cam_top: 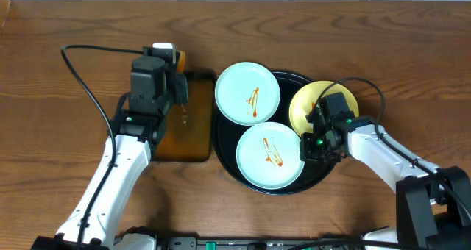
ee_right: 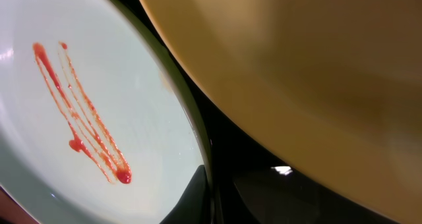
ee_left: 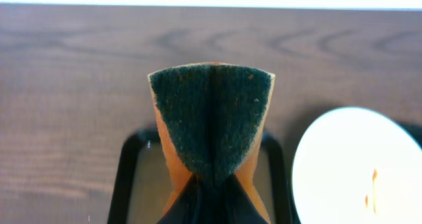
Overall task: Clean dirty plates on tray and stack at the side
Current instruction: 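Move the held sponge with the left gripper toward the front blue plate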
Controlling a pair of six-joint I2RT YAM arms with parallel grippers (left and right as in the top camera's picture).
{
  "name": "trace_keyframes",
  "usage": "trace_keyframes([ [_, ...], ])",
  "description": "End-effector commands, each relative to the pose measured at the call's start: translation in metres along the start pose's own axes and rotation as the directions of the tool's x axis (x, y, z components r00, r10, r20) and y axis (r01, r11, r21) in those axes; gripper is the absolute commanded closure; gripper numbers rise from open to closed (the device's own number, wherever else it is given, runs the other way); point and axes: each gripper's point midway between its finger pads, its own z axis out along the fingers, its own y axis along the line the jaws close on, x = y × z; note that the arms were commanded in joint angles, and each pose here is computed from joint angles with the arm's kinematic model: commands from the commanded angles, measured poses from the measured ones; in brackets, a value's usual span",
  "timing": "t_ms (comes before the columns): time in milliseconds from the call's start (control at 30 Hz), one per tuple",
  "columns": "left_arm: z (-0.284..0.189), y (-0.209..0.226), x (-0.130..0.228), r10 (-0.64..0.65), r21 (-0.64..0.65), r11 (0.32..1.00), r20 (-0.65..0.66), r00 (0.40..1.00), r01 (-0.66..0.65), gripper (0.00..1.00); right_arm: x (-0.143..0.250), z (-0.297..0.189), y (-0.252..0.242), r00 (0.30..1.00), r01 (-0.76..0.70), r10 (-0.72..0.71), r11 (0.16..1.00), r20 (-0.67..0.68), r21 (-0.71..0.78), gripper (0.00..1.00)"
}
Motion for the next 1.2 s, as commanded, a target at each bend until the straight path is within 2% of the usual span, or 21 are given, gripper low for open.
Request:
trace_keyframes([
  [0,-0.008,-0.001,-0.024,0.027,0.001,1.0,0.08,0.996,-0.027,0.92,-0.002,0.0,0.006,1.0,0.01,-0.01,1.0,-0.001,-0.009,0.98],
  [233,-0.018,-0.003,-0.049,0.02,0.01,1.0,0.18,0.983,-0.022,0.92,-0.002,0.0,0.006,1.0,0.01,-0.01,1.0,0.0,-0.009,0.98],
  [667,-0.036,-0.003,-0.062,0.015,0.012,1.0,0.228,0.974,-0.018,0.92,-0.002,0.0,0.006,1.0,0.01,-0.01,1.0,0.0,-0.009,0.98],
  [767,-0.029,-0.002,-0.044,-0.018,0.011,1.0,0.155,0.988,0.016,0.93,-0.002,0.0,0.006,1.0,0.01,-0.01,1.0,0.0,-0.009,0.98],
  [900,-0.01,0.003,0.005,-0.115,-0.017,0.993,-0.037,0.993,0.114,0.93,-0.002,0.0,0.006,1.0,0.01,-0.01,1.0,0.0,-0.009,0.98],
  [1067,0.019,0.008,0.071,-0.205,-0.093,0.978,-0.271,0.941,0.186,0.93,-0.002,0.0,0.006,1.0,0.009,-0.009,1.0,-0.001,-0.009,0.98],
  [1167,0.033,-0.004,0.095,-0.209,-0.05,0.978,-0.362,0.909,0.205,0.92,-0.002,0.0,0.006,1.0,0.01,-0.01,1.0,-0.001,-0.009,0.98],
])
